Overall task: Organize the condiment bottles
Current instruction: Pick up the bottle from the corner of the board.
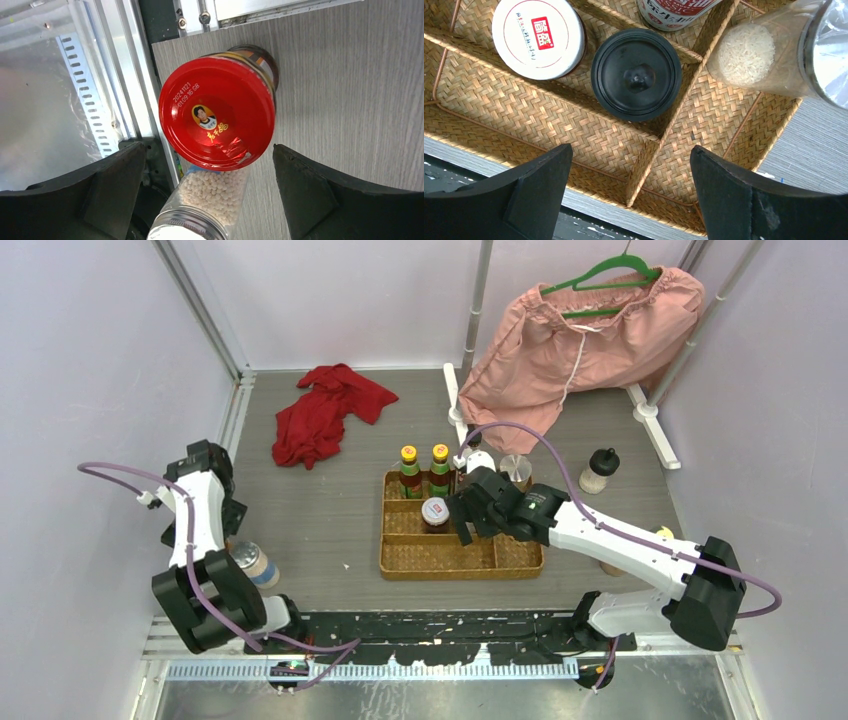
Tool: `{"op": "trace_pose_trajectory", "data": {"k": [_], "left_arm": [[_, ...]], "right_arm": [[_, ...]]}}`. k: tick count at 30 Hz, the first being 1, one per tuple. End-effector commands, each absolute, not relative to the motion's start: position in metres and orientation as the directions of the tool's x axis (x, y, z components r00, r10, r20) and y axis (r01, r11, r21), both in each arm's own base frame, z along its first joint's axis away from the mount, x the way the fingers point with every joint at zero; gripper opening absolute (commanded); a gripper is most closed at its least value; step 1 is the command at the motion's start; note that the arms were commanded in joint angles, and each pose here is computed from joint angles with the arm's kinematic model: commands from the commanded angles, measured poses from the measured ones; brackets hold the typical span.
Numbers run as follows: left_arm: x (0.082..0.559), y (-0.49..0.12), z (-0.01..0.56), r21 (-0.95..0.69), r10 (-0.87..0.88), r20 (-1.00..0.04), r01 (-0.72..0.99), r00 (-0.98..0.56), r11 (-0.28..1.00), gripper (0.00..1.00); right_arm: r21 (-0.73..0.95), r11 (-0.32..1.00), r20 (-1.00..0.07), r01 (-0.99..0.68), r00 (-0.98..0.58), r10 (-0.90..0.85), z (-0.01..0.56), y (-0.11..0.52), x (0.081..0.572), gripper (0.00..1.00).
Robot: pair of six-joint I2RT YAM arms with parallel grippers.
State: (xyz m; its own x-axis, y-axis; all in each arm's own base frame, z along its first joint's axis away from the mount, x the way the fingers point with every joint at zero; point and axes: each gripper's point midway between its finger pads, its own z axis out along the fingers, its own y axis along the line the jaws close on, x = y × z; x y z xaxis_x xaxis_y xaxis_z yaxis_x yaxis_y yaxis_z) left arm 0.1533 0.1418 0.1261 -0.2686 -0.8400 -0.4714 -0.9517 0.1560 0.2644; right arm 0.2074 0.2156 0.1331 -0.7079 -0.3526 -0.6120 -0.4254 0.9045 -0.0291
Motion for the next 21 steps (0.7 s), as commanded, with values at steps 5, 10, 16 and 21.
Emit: {"op": "trace_pose_trajectory", "data": {"k": [5,10,16,21], "left_arm": [[0.166,0.163,0.147,0.259,-0.795,-0.548,-0.956,-0.261,0.135,1.0],[0.162,0.166,0.148,0.271,-0.799,-0.547,-0.956,-0.248,0.111,1.0],[0.159,0.171,0.139,0.246,-0.822,-0.523,-0.963,-0.226,0.108,1.0],[0.16,0.172,0.131,0.216,-0.835,-0.508,-0.969,-0.214,0.117,1.0]], "right_arm": [[-0.026,0.903,-0.64,-0.429,-0.687,-0.345,0.141,0.218,0.215,0.93],[-0.025,0.903,-0.638,-0.429,-0.689,-0.345,0.14,0.219,0.216,0.93],[-0.026,0.902,-0.634,-0.431,-0.691,-0.349,0.138,0.219,0.217,0.93],[-0.026,0.902,-0.633,-0.431,-0.691,-0.348,0.137,0.219,0.217,0.93]]}}
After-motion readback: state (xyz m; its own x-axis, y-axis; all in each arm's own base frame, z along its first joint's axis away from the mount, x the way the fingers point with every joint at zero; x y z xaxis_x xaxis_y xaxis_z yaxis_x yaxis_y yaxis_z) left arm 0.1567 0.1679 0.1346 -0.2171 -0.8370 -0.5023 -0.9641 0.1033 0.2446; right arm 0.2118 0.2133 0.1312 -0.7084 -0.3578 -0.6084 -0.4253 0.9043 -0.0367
